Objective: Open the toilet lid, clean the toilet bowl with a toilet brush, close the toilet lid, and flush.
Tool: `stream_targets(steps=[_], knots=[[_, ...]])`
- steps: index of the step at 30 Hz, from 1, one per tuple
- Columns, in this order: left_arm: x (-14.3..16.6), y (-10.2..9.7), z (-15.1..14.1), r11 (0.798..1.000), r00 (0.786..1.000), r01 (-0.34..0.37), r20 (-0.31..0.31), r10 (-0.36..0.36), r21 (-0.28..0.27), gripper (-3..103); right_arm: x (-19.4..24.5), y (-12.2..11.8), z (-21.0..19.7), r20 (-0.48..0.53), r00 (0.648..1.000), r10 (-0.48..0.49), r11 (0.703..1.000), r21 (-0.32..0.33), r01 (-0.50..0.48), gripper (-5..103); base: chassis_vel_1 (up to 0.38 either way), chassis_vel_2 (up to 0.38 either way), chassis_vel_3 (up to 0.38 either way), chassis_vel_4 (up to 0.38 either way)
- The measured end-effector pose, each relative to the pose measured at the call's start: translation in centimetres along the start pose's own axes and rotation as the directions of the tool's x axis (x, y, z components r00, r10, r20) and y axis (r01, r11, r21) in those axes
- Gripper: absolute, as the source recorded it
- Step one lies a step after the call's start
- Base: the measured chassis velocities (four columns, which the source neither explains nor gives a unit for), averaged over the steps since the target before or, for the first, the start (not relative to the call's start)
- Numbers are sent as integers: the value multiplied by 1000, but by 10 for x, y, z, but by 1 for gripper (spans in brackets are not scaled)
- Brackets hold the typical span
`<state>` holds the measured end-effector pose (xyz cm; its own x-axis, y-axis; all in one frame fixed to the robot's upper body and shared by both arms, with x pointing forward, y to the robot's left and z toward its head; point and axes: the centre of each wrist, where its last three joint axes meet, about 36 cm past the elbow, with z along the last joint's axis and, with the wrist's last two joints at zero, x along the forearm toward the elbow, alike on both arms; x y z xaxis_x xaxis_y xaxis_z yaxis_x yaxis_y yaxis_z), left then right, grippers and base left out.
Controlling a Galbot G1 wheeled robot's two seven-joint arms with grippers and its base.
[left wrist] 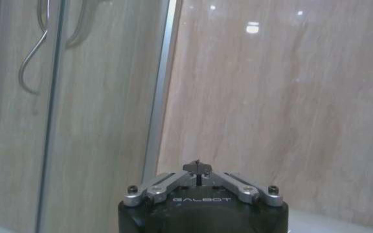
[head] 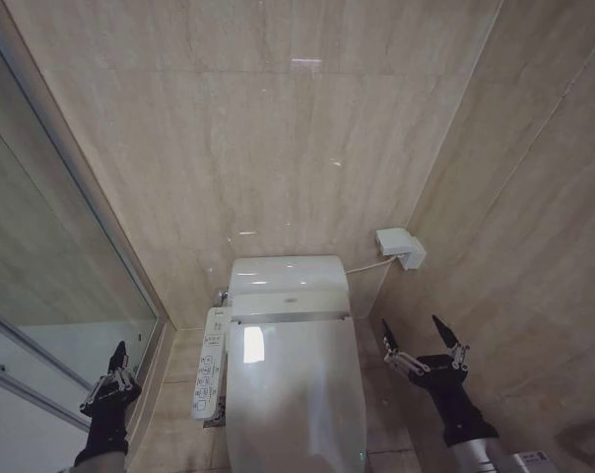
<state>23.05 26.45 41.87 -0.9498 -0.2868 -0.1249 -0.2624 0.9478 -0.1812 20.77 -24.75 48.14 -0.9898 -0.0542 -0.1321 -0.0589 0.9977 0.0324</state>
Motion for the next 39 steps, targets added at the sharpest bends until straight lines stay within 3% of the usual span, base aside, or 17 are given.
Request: stream_targets(steps=[4,7,13,14,19,20,27,28,35,36,39], knots=[[10,-8,-12,1000,1000,-9,18,9,-2,0,0,0,0,0,1000,0,1000,0,0,100,0,0,0,0],[18,-9,-17,999,999,-34,39,36,-35,0,0,0,0,0,1000,0,1000,0,0,100,0,0,0,0],[26,-11,-28,996,997,-72,31,74,-55,0,0,0,0,0,1000,0,1000,0,0,100,0,0,0,0],[28,-11,-29,995,997,-77,25,78,-57,7,0,0,0,0,1000,0,1000,0,0,100,0,0,0,0],[36,-14,-28,994,996,-92,18,93,-63,7,0,0,0,0,1000,0,1000,0,0,100,0,0,0,0],[38,-15,-28,993,995,-93,18,95,-78,34,0,0,0,0,1000,0,1000,0,0,100,0,0,0,0],[44,-15,-34,991,997,-77,9,79,-113,34,0,0,0,0,1000,0,1000,0,0,100,0,0,0,0],[45,-14,-34,990,997,-72,7,73,-118,61,0,0,0,0,1000,0,1000,0,0,100,0,0,0,0],[46,-14,-40,989,998,-57,-1,57,-135,61,0,0,0,0,1000,0,1000,0,0,100,0,0,0,0],[46,-14,-41,988,998,-57,-6,57,-141,88,0,0,0,0,1000,0,1000,0,0,100,0,0,0,0],[46,-14,-45,987,999,-46,-15,44,-156,88,0,0,0,0,1000,0,1000,0,0,100,0,0,0,0]])
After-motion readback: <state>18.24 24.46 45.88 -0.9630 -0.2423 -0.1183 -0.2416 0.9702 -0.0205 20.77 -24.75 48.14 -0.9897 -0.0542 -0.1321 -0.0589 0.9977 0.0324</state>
